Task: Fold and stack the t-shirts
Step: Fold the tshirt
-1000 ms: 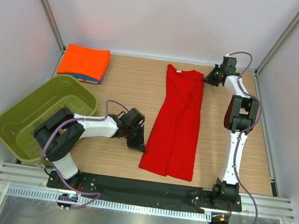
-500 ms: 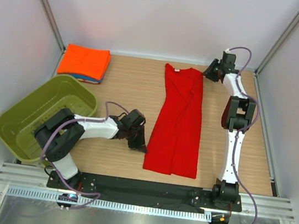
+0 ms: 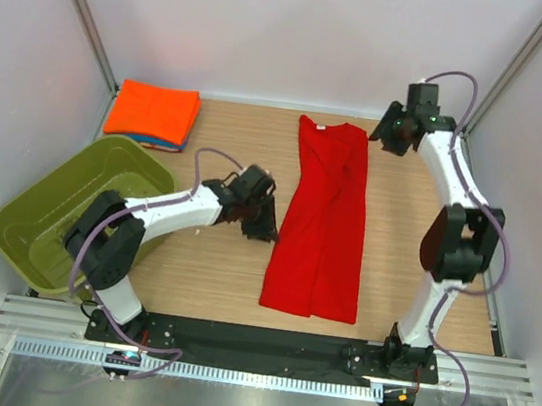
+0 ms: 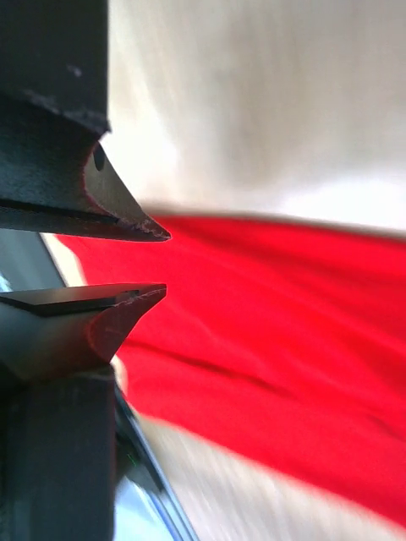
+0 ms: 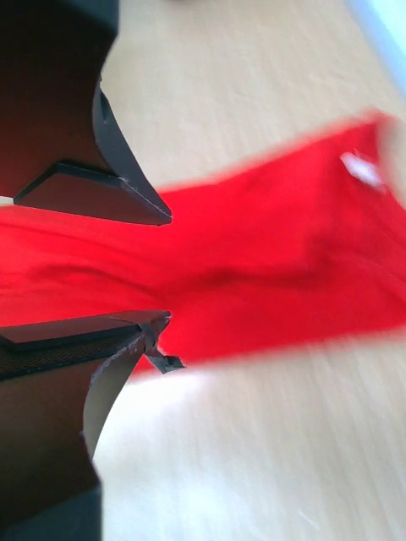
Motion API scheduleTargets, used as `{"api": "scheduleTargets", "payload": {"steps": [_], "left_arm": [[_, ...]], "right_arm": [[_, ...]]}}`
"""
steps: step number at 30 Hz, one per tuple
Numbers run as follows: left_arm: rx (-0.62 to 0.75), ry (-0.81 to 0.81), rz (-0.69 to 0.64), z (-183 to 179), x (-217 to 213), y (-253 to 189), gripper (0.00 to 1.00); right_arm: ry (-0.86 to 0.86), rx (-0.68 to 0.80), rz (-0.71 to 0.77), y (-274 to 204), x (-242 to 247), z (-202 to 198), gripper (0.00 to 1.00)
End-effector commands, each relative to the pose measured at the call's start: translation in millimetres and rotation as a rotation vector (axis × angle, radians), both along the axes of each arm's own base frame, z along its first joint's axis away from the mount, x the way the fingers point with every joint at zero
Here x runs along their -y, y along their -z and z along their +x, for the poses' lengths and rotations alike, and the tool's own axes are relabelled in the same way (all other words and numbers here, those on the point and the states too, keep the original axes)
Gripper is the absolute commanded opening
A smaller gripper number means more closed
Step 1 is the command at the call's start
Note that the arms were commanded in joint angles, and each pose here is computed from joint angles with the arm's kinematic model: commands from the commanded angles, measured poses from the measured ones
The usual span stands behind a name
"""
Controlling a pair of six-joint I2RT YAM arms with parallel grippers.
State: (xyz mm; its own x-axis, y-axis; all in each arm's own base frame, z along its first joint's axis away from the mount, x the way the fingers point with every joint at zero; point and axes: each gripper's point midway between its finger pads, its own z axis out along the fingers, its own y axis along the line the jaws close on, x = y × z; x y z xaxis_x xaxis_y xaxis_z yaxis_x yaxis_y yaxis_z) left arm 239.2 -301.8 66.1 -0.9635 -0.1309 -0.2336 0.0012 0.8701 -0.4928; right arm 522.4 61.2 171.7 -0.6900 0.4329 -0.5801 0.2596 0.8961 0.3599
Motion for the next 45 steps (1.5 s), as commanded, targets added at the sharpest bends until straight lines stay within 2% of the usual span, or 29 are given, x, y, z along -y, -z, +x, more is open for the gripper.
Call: {"api": "scheduleTargets", "payload": {"steps": [1, 3, 4, 6, 8, 10, 11, 12, 14, 15, 18, 25, 28, 34, 41, 45], "left_arm": [[0.132, -0.044, -0.009, 68.1, -9.1, -37.1, 0.27], [0.166, -0.053, -0.026, 92.7, -8.8, -43.1, 0.27], [0.221, -0.064, -0.052, 116.2, -9.8, -61.9, 0.27], [0.232, -0.080, -0.070, 140.7, -8.7, -60.1, 0.27], [0.224, -0.111, -0.124, 171.2, -8.6, -59.5, 0.27], [0.215, -0.112, -0.175, 188.8, -5.2, -55.0, 0.27], [0.251, -0.095, -0.226, 203.8, 4.7, -68.6, 0.27], [0.214, -0.084, -0.228, 210.3, 8.9, -46.7, 0.27], [0.223, -0.042, -0.284, 221.5, 22.7, -47.7, 0.27], [0.247, -0.025, -0.311, 232.2, 30.0, -54.4, 0.27], [0.245, 0.005, -0.349, 246.9, 44.1, -36.0, 0.28], [0.250, -0.075, -0.329, 287.9, 54.8, -0.7, 0.29], [0.249, -0.120, -0.305, 299.8, 53.6, 15.6, 0.33], [0.240, -0.169, -0.254, 310.3, 49.4, 44.3, 0.32], [0.213, -0.138, -0.294, 314.2, 60.4, 61.3, 0.31], [0.196, -0.129, -0.297, 312.0, 61.6, 69.3, 0.25]], "right_arm": [[-0.120, -0.103, -0.080, 3.4, -59.7, -90.8, 0.51], [-0.159, -0.074, -0.070, -7.0, -87.1, -124.7, 0.50], [-0.180, -0.127, -0.076, 16.5, -92.7, -148.6, 0.49], [-0.195, -0.106, -0.068, 12.5, -106.8, -173.9, 0.49], [-0.246, -0.145, -0.073, 31.1, -126.4, -209.2, 0.48], [-0.236, -0.132, -0.075, 36.9, -132.7, -230.5, 0.48], [-0.285, -0.124, -0.088, 39.1, -148.3, -247.2, 0.48], [-0.296, -0.116, -0.090, 40.6, -153.3, -254.5, 0.47], [-0.328, -0.108, -0.085, 47.7, -166.4, -278.4, 0.47], [-0.343, -0.091, -0.068, 47.6, -174.3, -283.5, 0.46], [-0.349, -0.083, -0.095, 52.2, -173.6, -296.6, 0.45], [-0.350, -0.081, -0.105, 58.3, -169.8, -312.6, 0.42], [-0.347, -0.090, -0.108, 66.7, -168.6, -319.1, 0.42], [-0.389, -0.106, -0.124, 81.8, -186.1, -328.2, 0.44], [-0.463, -0.093, -0.110, 94.8, -227.8, -347.2, 0.46], [-0.484, -0.089, -0.136, 105.6, -243.1, -363.3, 0.50]]}}
